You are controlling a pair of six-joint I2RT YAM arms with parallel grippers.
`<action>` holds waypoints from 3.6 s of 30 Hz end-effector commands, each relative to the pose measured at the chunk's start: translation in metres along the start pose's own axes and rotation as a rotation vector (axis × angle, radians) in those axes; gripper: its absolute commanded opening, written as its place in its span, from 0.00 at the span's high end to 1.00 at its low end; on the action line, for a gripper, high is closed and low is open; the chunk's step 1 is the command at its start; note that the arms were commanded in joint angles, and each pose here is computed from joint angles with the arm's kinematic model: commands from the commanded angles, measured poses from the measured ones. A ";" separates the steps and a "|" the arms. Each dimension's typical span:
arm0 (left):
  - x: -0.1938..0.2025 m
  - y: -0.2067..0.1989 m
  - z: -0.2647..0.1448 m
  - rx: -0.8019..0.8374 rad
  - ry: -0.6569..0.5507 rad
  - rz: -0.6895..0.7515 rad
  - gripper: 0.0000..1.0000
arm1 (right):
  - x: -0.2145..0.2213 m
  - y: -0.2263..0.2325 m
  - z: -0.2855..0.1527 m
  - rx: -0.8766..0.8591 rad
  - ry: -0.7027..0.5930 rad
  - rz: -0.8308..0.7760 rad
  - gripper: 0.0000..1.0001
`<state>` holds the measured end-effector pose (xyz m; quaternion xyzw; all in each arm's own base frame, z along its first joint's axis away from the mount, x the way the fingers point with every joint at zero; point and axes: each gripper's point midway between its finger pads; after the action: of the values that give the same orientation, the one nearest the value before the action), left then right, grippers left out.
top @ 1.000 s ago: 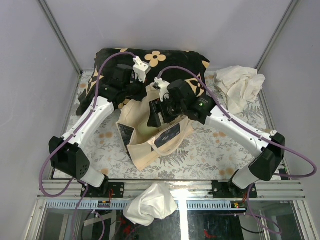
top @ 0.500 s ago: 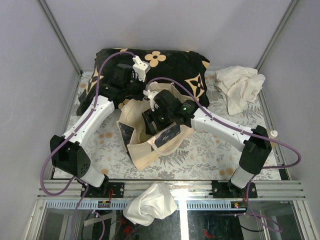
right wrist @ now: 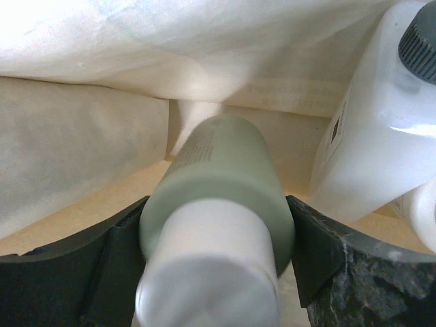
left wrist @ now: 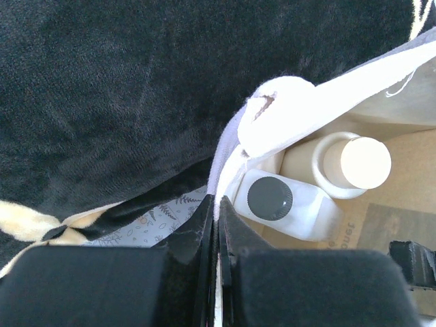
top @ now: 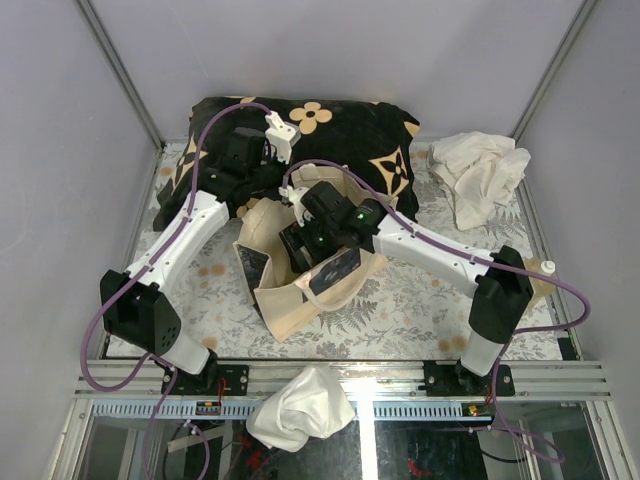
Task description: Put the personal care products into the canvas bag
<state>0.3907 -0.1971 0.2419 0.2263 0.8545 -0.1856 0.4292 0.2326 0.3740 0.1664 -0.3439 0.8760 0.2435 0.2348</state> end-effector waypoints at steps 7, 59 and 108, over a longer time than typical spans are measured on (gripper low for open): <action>-0.031 0.002 0.002 -0.005 -0.095 0.006 1.00 | -0.048 0.021 -0.021 -0.056 -0.152 -0.063 0.07; -0.030 -0.001 0.005 0.018 -0.087 0.005 1.00 | 0.094 -0.368 -0.359 1.097 -0.250 0.903 0.01; -0.014 -0.002 0.025 0.053 -0.024 -0.006 1.00 | 0.283 -0.360 -0.269 1.105 0.000 1.305 0.02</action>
<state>0.4017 -0.2025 0.2282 0.2265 0.8600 -0.1948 0.4137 0.2218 -0.1614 0.1194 0.3962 0.8865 -0.1739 0.1640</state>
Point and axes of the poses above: each gripper's point midway between its finger pads, its own z axis out along the fingers, its own y axis along the line the jaws close on, x = y × z
